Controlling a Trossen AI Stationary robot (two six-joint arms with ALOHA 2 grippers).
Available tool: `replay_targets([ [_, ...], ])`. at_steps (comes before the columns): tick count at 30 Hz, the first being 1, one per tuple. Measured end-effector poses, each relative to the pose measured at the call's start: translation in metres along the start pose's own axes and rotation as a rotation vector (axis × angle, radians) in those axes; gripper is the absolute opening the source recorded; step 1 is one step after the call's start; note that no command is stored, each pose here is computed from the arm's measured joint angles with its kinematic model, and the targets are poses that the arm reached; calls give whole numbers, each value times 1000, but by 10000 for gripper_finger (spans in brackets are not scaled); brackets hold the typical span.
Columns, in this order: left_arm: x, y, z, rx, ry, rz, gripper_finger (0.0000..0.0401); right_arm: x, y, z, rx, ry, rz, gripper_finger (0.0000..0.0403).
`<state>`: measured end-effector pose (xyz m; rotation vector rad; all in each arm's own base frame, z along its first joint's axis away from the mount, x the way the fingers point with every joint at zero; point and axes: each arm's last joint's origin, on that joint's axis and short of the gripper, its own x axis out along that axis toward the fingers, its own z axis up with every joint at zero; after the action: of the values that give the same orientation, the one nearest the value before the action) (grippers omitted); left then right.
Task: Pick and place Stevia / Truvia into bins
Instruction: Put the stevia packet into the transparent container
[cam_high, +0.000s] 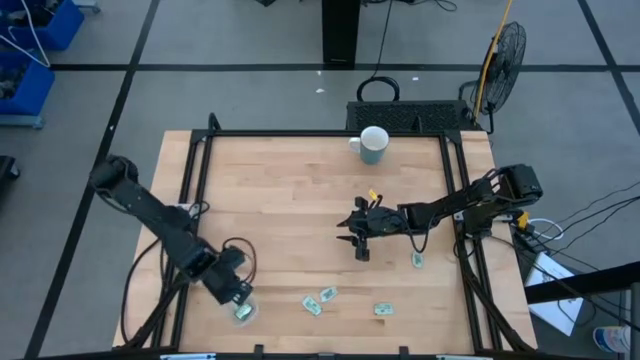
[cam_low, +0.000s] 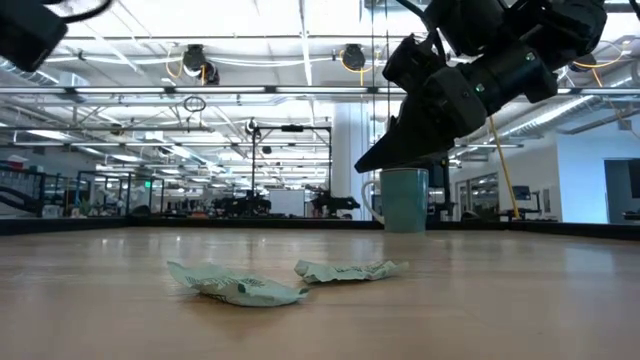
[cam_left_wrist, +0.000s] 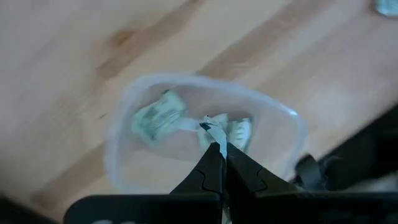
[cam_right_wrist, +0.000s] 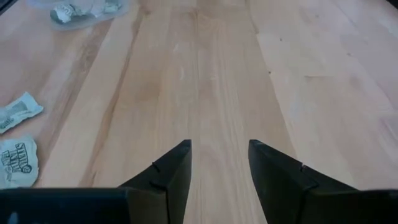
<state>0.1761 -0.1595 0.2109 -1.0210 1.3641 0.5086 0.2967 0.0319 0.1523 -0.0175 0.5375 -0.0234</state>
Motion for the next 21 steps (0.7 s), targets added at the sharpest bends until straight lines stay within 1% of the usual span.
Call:
replay_targets([
  [3,4,1,-8,-71,-35,6,10,0,0,0,-30,-2,0,151],
  [5,7,2,-11,-81,-59,14,18,0,0,0,-40,-3,-1,151],
  [10,17,2,-15,-59,-87,52,34,0,0,0,-38,-3,0,151],
  [15,27,1,-15,-56,-98,92,36,0,0,0,-37,-1,1,151],
  [18,29,1,-15,-30,-98,98,36,0,0,0,-40,1,2,151],
  [19,28,0,-15,-21,-96,92,36,0,0,0,-47,1,7,151],
  [21,27,-1,-14,-5,-87,73,36,0,2,0,-77,-1,62,151],
])
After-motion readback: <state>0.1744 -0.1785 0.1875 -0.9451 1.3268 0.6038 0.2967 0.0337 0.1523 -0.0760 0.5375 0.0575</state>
